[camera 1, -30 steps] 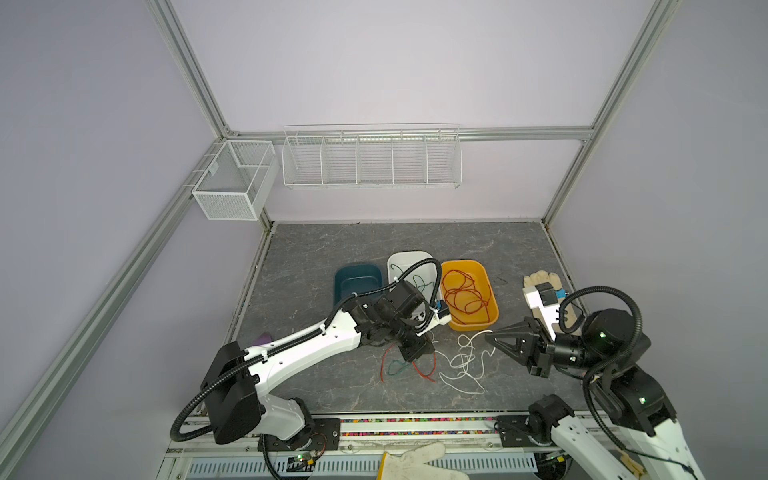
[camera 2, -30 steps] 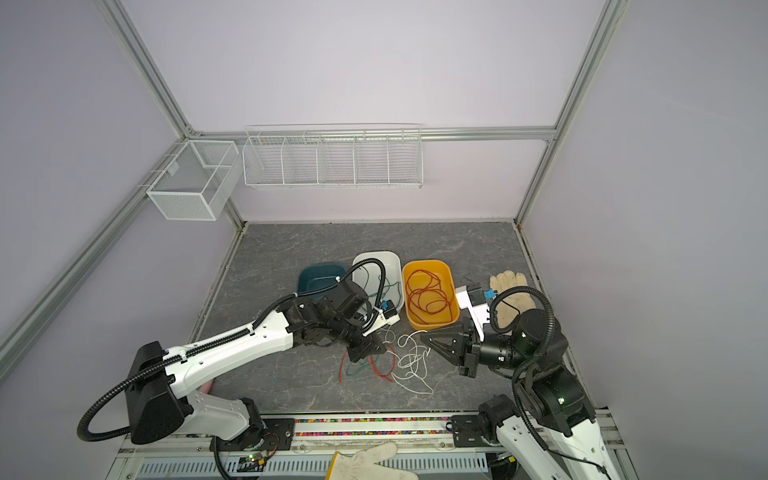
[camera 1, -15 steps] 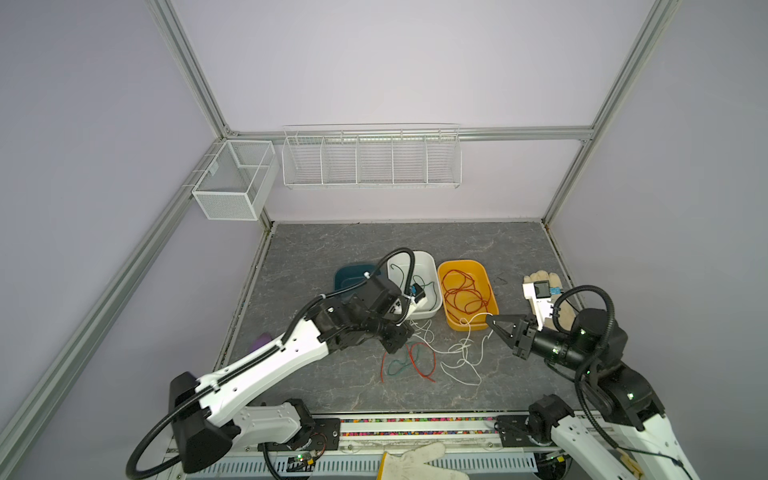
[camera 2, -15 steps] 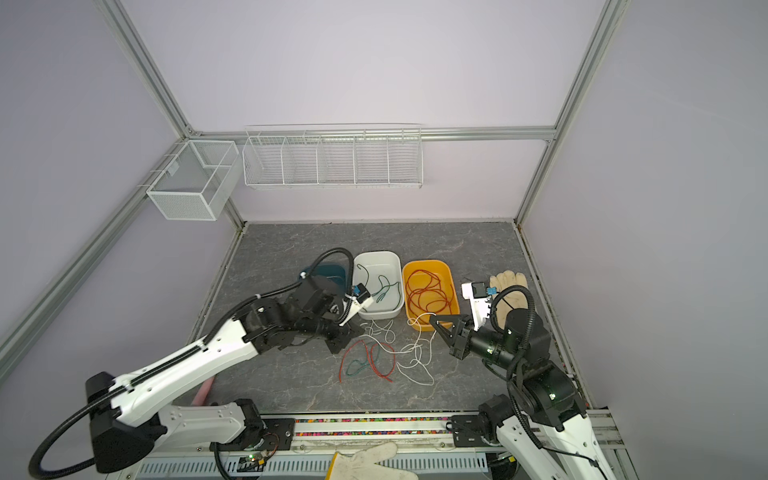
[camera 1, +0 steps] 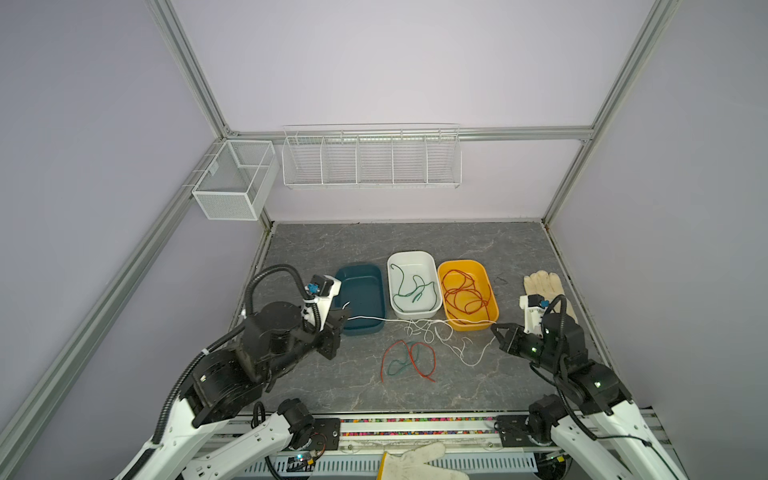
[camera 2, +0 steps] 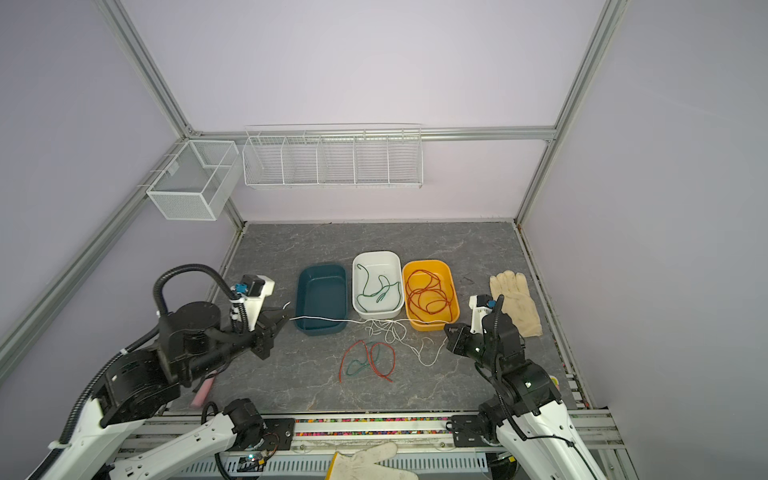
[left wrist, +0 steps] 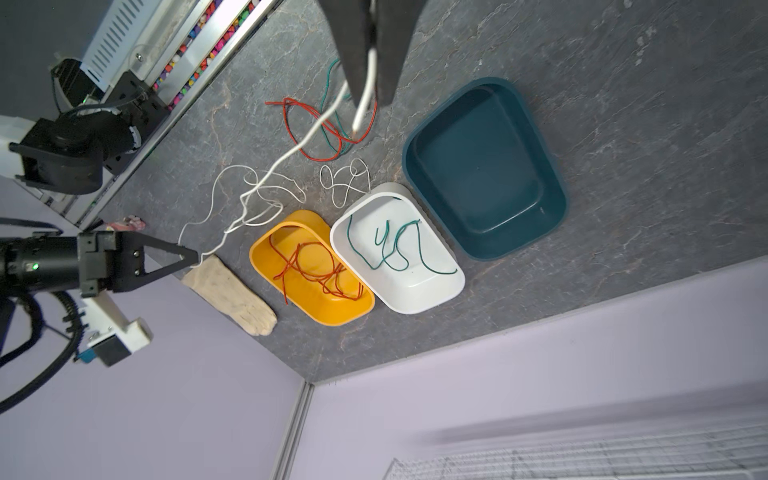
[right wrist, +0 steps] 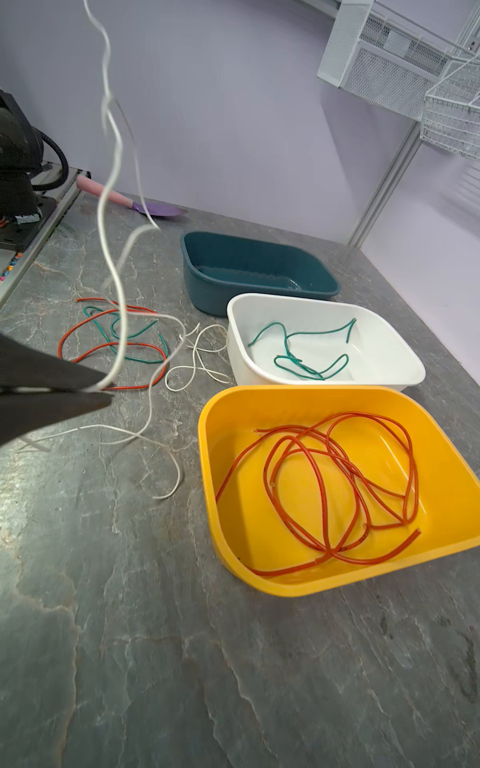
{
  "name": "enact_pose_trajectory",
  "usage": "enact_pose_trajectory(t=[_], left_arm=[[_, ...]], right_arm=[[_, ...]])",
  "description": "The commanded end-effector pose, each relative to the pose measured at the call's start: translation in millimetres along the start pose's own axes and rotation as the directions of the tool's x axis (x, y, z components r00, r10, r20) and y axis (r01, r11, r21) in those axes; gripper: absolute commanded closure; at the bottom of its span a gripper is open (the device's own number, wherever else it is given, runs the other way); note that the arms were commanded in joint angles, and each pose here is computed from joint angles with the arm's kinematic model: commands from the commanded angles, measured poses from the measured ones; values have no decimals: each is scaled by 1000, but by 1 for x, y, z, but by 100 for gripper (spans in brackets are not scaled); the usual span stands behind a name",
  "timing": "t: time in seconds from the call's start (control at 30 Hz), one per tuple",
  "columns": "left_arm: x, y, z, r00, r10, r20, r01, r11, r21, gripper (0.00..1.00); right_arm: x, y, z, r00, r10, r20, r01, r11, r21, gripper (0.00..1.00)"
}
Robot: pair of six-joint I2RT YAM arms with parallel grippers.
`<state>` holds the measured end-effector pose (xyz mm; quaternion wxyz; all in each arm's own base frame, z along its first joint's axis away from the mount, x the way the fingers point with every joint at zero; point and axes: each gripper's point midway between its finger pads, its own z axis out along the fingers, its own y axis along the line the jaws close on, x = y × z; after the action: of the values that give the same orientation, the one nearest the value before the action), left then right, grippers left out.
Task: Untangle the cables
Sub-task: 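Pull the white wire up and back with the left gripper, stretching it out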
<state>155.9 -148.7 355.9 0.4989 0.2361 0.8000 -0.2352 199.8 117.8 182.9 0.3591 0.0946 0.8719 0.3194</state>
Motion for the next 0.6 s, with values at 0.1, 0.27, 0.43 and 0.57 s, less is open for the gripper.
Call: enact_pose_trajectory(t=[0.1,0.27,0.43,0.57], left_arm=[[-23,32,-58,998,1,68,10,987,-159,100],[-44,38,-90,987,-12,158,41,983,-179,100],[-52,25,-81,986,-45,158,64,991,-114,100],[-65,18,-73,984,-50,171,66,994,-89,100]], right_arm=[[-1,-31,9,998,58,31,-62,990,128,94],[4,-33,16,998,59,10,-60,991,121,94],[4,0,21,999,-14,-35,12,999,-48,81],[2,21,17,997,-60,-46,53,988,-143,63]])
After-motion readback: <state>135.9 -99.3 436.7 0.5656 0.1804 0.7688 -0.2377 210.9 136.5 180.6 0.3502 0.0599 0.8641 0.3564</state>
